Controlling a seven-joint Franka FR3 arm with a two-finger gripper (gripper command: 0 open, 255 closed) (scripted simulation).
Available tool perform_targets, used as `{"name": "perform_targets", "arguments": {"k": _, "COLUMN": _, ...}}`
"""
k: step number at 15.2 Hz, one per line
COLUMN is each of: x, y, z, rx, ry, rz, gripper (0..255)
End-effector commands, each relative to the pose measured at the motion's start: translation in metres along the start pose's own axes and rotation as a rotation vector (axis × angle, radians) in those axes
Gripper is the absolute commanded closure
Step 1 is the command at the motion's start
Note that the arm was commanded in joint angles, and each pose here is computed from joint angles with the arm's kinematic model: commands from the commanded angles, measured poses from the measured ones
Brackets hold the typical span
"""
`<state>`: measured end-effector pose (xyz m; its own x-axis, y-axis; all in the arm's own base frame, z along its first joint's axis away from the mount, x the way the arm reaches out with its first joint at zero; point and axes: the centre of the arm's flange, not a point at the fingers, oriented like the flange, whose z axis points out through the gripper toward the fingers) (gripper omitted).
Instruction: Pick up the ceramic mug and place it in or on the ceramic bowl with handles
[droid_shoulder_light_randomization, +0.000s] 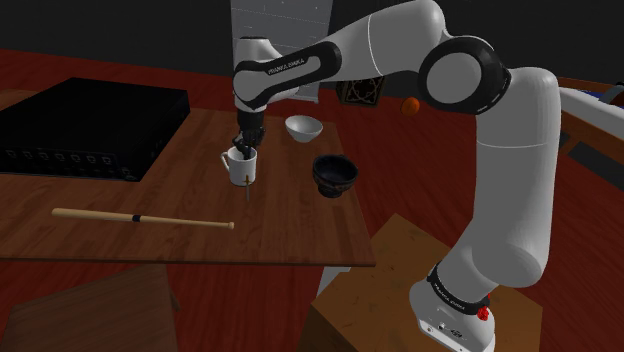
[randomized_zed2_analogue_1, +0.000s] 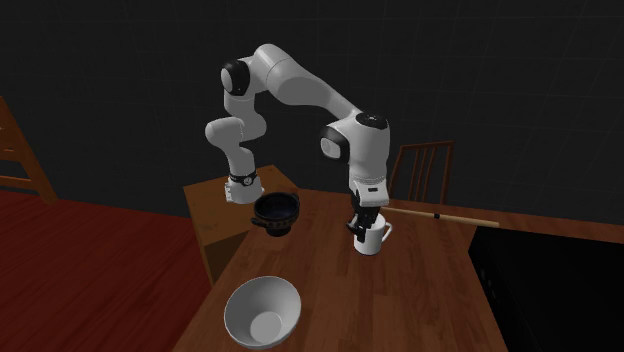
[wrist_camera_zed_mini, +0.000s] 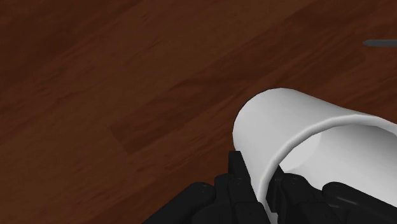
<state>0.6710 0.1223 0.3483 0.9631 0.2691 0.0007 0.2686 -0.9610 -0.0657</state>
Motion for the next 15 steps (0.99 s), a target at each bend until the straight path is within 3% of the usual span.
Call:
{"name": "perform_targets", "arguments": {"k": 1, "x": 0.000, "y": 0.000, "z": 0.000, "rx": 0.000, "ry": 0.000, "rz": 0.000, "gripper": 255}}
{"name": "perform_targets", "arguments": {"k": 6, "x": 0.000, "y": 0.000, "z": 0.000, "rx": 0.000, "ry": 0.000, "rz": 0.000, "gripper": 255}}
{"name": "perform_targets", "arguments": {"k": 15, "x": 0.000, "y": -0.003, "z": -0.047, "rx": 0.000, "ry": 0.000, "rz": 0.000, "gripper": 255}}
